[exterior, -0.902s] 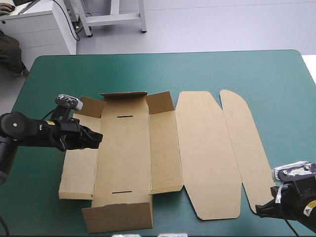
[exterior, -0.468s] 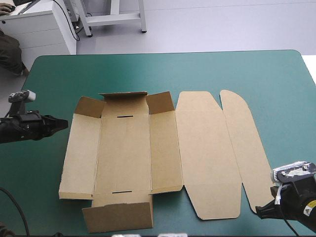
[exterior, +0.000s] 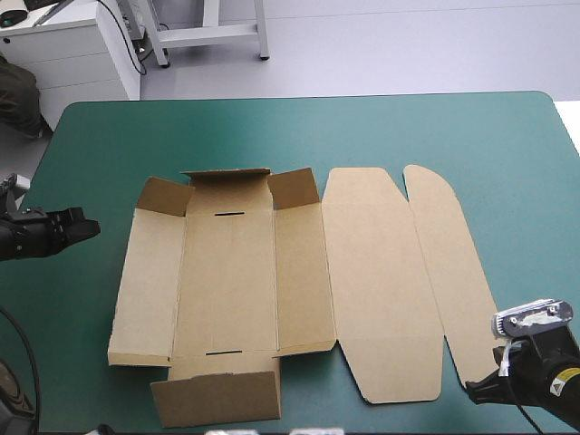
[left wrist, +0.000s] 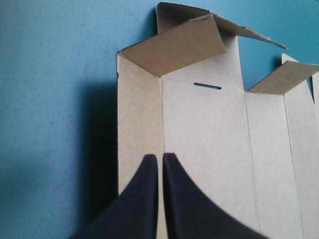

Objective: Fold the box

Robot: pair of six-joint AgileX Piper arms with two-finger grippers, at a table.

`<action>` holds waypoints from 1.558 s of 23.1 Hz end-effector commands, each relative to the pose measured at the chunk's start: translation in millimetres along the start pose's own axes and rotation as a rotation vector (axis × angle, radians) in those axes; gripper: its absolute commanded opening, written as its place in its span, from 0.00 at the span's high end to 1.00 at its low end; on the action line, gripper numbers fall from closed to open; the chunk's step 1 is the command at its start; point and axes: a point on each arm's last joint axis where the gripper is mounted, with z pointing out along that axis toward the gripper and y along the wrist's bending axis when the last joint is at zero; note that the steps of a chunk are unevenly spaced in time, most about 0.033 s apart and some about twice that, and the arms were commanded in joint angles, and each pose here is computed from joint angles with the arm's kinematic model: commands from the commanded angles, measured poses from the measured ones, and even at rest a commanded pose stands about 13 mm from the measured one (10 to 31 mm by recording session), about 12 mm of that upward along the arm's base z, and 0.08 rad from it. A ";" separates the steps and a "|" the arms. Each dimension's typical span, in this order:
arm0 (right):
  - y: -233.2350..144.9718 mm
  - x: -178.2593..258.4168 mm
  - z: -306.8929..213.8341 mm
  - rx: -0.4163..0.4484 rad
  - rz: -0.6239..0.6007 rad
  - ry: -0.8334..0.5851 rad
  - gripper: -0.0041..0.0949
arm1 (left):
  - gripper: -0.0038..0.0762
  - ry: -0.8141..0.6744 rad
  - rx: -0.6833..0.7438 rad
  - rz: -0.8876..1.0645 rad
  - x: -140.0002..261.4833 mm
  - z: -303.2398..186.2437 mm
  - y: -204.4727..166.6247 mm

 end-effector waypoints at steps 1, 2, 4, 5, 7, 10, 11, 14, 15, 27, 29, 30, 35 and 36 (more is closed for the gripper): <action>-1.5 -6.6 0.1 0.013 -0.004 -0.051 0.98 | 0.91 0.019 0.077 -0.004 -3.0 -4.5 -9.7; -1.5 -6.9 0.1 0.014 -0.004 -0.055 0.98 | 0.88 0.026 0.073 -0.009 -2.4 -3.6 -8.4; -1.8 -8.4 0.0 0.017 -0.004 -0.071 0.98 | 0.75 0.026 0.073 -0.012 -2.4 -3.5 -8.3; -1.8 -8.6 0.0 0.017 -0.004 -0.073 0.98 | 0.62 0.029 0.069 -0.010 -2.1 -3.5 -7.9; -1.8 -8.6 0.0 0.017 -0.004 -0.073 0.98 | 0.35 0.044 0.058 -0.029 0.2 -2.5 -6.1; -1.3 -8.3 0.0 0.011 -0.002 -0.070 0.98 | 0.03 0.091 0.040 -0.118 17.8 9.5 5.5; -1.3 -8.3 0.0 0.011 -0.002 -0.070 0.98 | 0.04 0.122 0.049 -0.138 29.4 16.4 10.3; -1.4 -9.4 0.0 0.012 -0.001 -0.082 0.98 | 0.05 0.198 0.062 -0.207 67.6 37.0 24.2; -1.6 -9.3 0.0 0.014 -0.002 -0.081 0.98 | 0.05 0.212 0.067 -0.221 73.4 39.4 25.3; -1.5 -9.2 0.0 0.014 -0.002 -0.080 0.98 | 0.05 0.314 0.174 -0.261 105.8 54.5 18.4; -1.5 -9.2 0.0 0.014 -0.002 -0.080 0.98 | 0.05 0.348 0.190 -0.218 107.8 58.9 12.4; -1.5 -9.0 0.0 0.013 -0.002 -0.078 0.98 | 0.05 0.365 0.189 -0.204 108.9 60.6 10.5; -1.5 -9.0 0.0 0.013 -0.002 -0.078 0.98 | 0.13 0.386 0.173 -0.177 110.5 64.4 8.2; -1.5 -8.8 0.0 0.013 -0.002 -0.075 0.98 | 0.19 0.382 0.170 -0.175 109.8 64.4 8.4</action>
